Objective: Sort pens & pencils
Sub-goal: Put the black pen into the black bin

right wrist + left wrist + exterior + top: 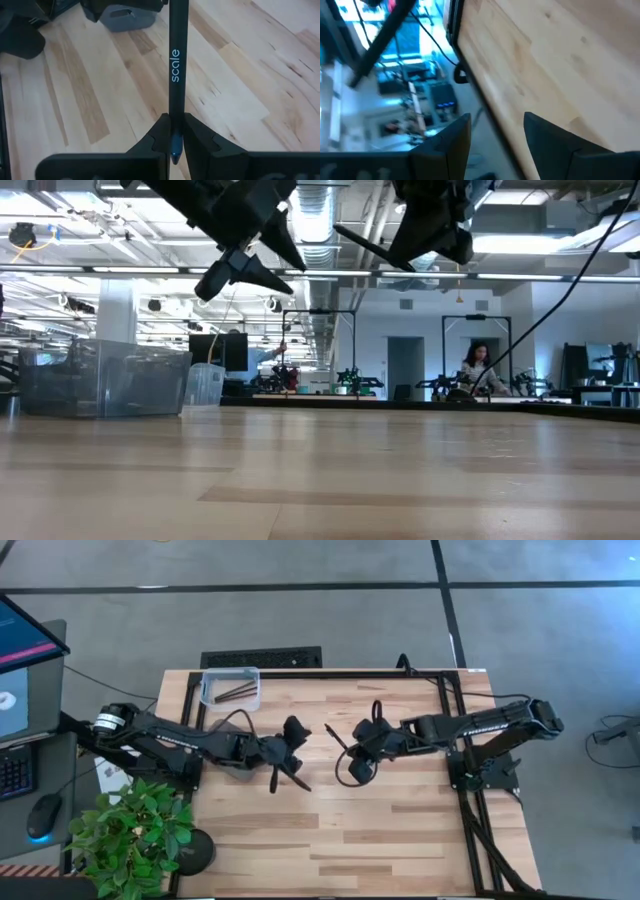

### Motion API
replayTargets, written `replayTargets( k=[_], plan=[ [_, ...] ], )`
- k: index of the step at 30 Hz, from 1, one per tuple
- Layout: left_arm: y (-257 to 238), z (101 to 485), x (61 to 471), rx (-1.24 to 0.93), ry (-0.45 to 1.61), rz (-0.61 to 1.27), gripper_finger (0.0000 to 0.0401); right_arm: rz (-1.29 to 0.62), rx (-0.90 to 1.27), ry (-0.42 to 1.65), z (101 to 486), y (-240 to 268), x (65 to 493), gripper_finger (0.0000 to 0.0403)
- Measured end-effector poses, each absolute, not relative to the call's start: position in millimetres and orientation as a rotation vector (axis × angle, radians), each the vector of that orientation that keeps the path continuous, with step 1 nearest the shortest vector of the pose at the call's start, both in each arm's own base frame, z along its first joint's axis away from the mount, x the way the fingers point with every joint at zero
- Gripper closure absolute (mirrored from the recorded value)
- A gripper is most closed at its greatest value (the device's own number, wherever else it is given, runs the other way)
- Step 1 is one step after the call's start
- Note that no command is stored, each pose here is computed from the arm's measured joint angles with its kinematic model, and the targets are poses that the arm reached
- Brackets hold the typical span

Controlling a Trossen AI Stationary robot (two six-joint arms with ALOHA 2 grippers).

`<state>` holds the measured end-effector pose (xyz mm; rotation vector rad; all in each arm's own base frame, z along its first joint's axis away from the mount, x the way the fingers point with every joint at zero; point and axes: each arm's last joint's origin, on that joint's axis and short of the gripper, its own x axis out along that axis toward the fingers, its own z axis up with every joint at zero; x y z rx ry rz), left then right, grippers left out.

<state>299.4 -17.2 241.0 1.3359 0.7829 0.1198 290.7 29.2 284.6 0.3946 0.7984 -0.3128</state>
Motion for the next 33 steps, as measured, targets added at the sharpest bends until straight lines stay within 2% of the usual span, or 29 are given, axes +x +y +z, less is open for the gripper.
replayTargets(
  k=[5,12,20,29,33],
  plan=[
    [-20.4,249.2,302.1,1.527,0.788,0.179,0.0226,-0.344,0.426,0.79,284.7,21.6,291.5,0.0346],
    [-25.7,262.6,306.4,1.652,0.723,0.257,0.0226,-0.386,0.464,0.77,285.3,7.3,292.9,0.0346],
    [-25.1,265.4,307.3,1.817,0.744,0.223,0.0226,-0.283,0.534,0.673,293.8,-0.2,302.1,0.0346],
    [-25.3,279.2,310.3,1.885,0.666,0.31,0.0239,-0.296,0.54,0.628,296.9,-13.1,304.3,0.0346],
    [-21.1,278.7,311.2,1.924,0.66,0.282,0.0243,-0.245,0.559,0.619,298.6,-12.2,305.8,0.0346]
  ],
)
